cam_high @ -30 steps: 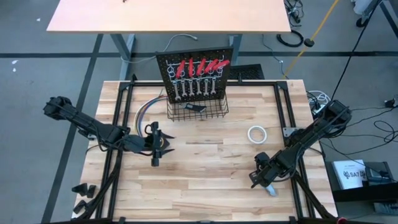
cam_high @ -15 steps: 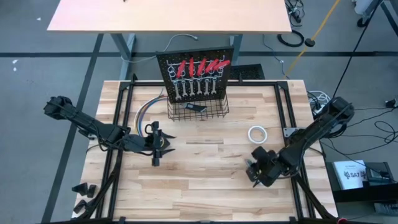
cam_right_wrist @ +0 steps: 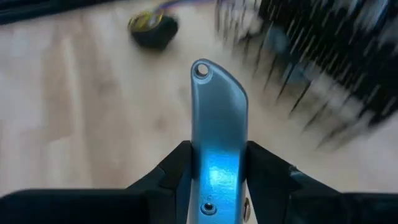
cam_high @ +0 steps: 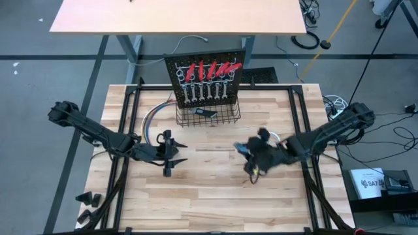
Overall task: Hang tools onto peg board
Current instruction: Put the gray knife cutter into the wire basket on the peg board
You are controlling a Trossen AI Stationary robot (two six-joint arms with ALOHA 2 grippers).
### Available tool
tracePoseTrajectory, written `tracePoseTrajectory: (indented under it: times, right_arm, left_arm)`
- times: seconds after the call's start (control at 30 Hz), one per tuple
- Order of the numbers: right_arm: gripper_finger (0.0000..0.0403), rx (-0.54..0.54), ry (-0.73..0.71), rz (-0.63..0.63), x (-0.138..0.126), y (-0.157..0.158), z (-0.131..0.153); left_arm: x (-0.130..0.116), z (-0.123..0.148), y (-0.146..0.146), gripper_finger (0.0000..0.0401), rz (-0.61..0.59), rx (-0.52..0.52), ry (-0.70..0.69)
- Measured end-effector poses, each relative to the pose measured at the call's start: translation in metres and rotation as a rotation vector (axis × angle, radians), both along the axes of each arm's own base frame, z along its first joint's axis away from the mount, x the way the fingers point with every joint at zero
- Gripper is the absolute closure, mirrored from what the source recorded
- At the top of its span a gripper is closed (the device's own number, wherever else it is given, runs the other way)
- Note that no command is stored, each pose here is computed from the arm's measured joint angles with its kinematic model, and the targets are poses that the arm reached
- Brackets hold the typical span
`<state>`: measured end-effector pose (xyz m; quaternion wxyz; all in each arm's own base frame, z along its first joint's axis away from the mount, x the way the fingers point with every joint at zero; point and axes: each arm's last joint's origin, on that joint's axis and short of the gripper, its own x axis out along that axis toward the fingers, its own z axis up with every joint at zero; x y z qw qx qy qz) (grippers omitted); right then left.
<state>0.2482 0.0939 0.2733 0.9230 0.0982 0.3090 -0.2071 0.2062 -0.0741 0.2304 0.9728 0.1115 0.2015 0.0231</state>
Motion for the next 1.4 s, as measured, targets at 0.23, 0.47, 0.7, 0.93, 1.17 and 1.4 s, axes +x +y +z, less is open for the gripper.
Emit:
tracePoseTrajectory:
  times: [0.23,0.47,0.7,0.93,1.17,1.4]
  right_arm:
    - [0.029,-0.397,-0.033,0.183,0.032,-0.037,0.019]
    - [0.029,-0.664,-0.073,0.216,0.068,-0.083,0.021]
    - [0.029,-0.744,-0.009,0.039,0.1,-0.134,-0.013]
    - [0.029,-0.724,0.085,-0.123,0.116,-0.154,-0.053]
    - [0.028,-0.668,0.094,-0.184,0.121,-0.158,-0.071]
    - [0.0204,-0.642,0.079,-0.2,0.121,-0.158,-0.072]
  left_arm:
    - [0.011,-0.016,-0.003,0.0161,-0.029,0.005,0.065]
    - [0.024,-0.026,-0.009,0.0161,-0.063,-0.015,0.059]
    - [0.033,-0.039,-0.007,0.0161,-0.046,-0.008,0.088]
    - [0.033,-0.039,-0.007,0.0161,-0.081,-0.006,0.097]
    - [0.033,-0.038,-0.007,0.0161,-0.082,-0.006,0.09]
    - [0.033,-0.038,-0.007,0.0161,-0.086,-0.01,0.091]
